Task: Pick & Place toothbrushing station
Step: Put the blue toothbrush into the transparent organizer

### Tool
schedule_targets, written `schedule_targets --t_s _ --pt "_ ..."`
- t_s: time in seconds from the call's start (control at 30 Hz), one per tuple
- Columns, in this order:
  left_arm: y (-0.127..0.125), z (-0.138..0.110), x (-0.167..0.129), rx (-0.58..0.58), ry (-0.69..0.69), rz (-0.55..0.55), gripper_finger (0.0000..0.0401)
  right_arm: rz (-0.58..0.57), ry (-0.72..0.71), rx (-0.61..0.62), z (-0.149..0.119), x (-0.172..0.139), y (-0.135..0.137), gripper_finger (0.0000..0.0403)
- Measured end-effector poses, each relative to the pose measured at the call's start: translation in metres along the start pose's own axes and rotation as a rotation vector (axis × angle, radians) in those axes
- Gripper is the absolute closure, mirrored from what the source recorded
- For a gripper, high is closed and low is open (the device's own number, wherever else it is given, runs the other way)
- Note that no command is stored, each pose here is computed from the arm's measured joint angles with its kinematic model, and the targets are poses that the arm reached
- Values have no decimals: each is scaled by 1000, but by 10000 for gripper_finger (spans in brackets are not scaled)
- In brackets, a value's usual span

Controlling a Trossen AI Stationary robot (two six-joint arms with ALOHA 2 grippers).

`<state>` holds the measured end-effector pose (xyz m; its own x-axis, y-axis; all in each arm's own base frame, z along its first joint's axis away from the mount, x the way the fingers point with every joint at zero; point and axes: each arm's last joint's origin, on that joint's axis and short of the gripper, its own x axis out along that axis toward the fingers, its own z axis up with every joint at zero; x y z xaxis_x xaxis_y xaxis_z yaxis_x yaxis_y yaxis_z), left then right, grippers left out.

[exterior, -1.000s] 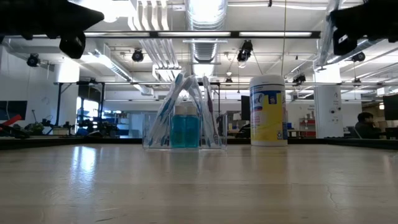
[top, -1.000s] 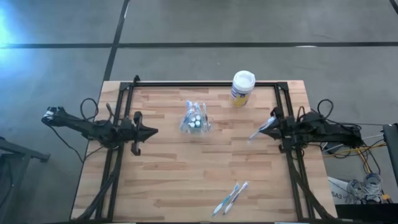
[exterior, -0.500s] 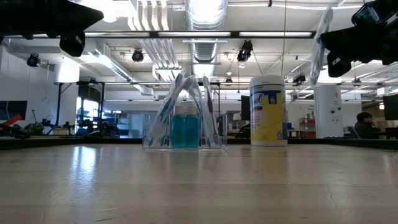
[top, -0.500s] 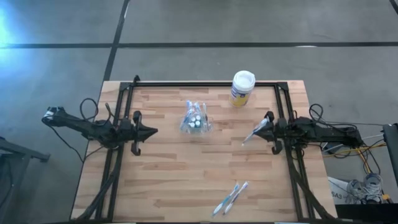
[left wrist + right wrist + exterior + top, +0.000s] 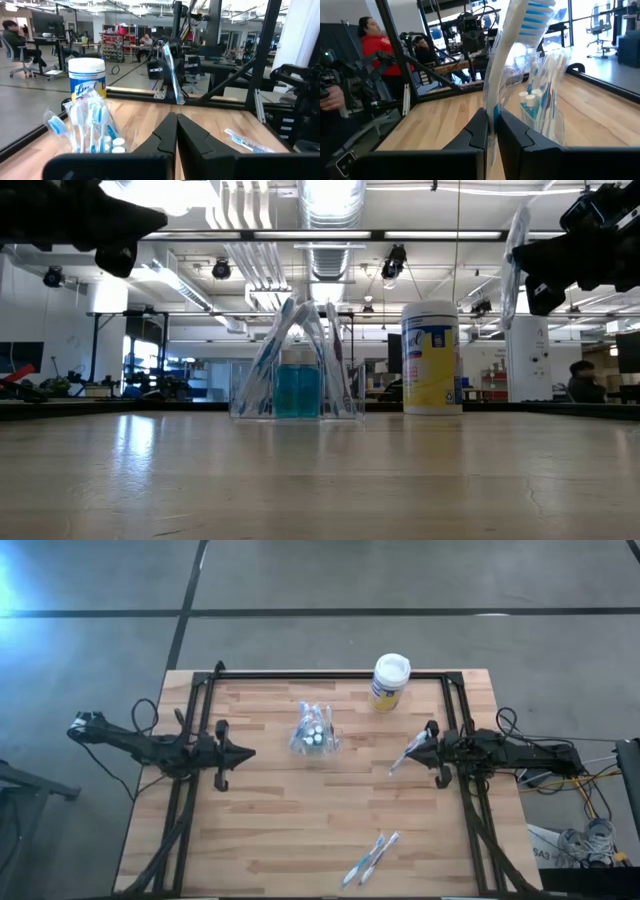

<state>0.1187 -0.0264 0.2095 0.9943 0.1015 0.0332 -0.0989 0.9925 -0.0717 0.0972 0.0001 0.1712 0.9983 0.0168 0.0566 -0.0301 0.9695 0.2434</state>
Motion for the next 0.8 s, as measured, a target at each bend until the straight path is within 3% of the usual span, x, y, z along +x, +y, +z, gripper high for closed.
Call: schedule_targets --t_s 0.23,0.43,0.8 --pt "0 -1 0 -2 5 0 391 -6 2 8 0 0 0 385" --pt "0 -1 0 2 4 4 383 -112 -34 38 2 2 -3 385" --pt "2 -9 0 -14 -36 36 385 -235 99 -19 40 31 3 385"
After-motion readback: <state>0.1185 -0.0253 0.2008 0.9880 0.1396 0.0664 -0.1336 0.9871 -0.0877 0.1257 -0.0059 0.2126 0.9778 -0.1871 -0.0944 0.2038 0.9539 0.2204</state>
